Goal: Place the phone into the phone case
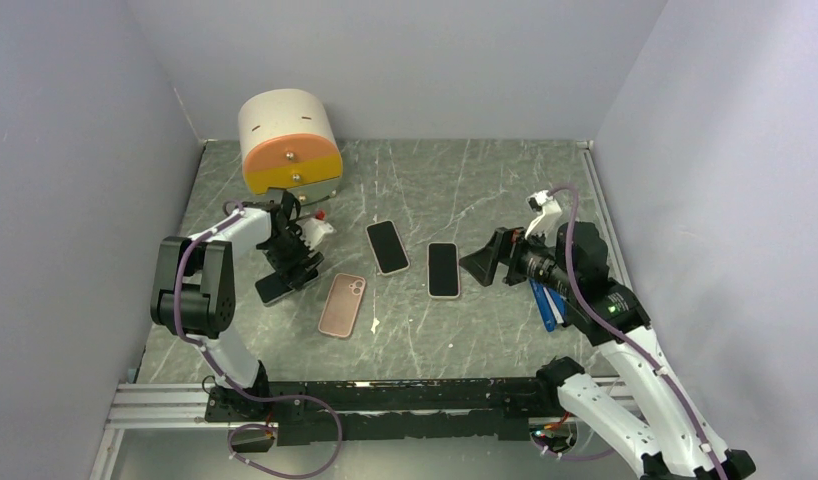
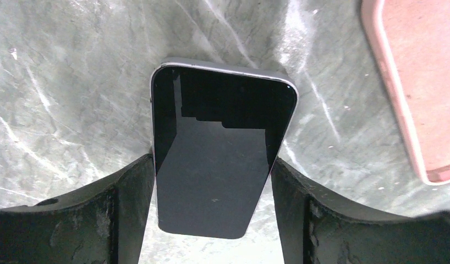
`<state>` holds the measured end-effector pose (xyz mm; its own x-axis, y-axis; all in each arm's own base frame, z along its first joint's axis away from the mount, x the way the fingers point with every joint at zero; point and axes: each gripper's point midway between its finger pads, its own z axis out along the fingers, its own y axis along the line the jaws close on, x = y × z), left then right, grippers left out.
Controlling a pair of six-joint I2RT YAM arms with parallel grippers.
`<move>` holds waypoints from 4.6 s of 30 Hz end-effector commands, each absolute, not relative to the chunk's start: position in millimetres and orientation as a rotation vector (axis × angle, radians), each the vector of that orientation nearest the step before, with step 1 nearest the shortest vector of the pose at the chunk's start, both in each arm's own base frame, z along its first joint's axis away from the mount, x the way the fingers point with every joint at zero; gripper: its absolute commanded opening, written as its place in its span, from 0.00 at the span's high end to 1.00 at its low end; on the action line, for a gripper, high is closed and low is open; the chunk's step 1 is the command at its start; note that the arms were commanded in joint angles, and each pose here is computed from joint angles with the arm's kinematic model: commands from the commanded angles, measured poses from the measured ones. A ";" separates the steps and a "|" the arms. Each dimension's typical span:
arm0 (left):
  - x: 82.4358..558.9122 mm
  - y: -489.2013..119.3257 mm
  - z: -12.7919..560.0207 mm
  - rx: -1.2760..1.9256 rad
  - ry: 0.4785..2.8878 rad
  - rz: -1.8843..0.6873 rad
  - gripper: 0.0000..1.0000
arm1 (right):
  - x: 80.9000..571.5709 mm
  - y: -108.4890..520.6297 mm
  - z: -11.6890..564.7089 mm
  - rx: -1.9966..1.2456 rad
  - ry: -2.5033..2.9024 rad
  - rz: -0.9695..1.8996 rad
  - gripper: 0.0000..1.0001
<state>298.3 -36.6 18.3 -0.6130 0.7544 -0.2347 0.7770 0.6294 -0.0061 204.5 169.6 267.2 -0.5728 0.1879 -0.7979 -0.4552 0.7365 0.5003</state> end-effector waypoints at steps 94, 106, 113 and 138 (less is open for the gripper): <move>283.3 -56.2 12.3 0.786 2.790 0.048 0.21 | 181.4 164.8 268.0 -0.064 1.875 1.006 0.01; 279.2 -68.4 13.1 0.779 2.813 -0.058 0.37 | 179.8 163.5 264.3 -0.056 1.879 1.004 0.01; 279.5 -82.8 21.1 0.723 2.832 -0.162 0.47 | 180.1 162.4 263.7 -0.055 1.876 0.996 0.01; 276.3 -109.5 70.8 0.571 2.888 -0.296 0.56 | 179.5 164.7 261.8 -0.041 1.877 1.022 0.01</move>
<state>274.1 -95.6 48.5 -0.8951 0.3973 -0.2024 0.4267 0.8950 -0.1300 177.7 163.3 245.2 -0.5760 0.3483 -0.7395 -0.3994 0.6695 0.6263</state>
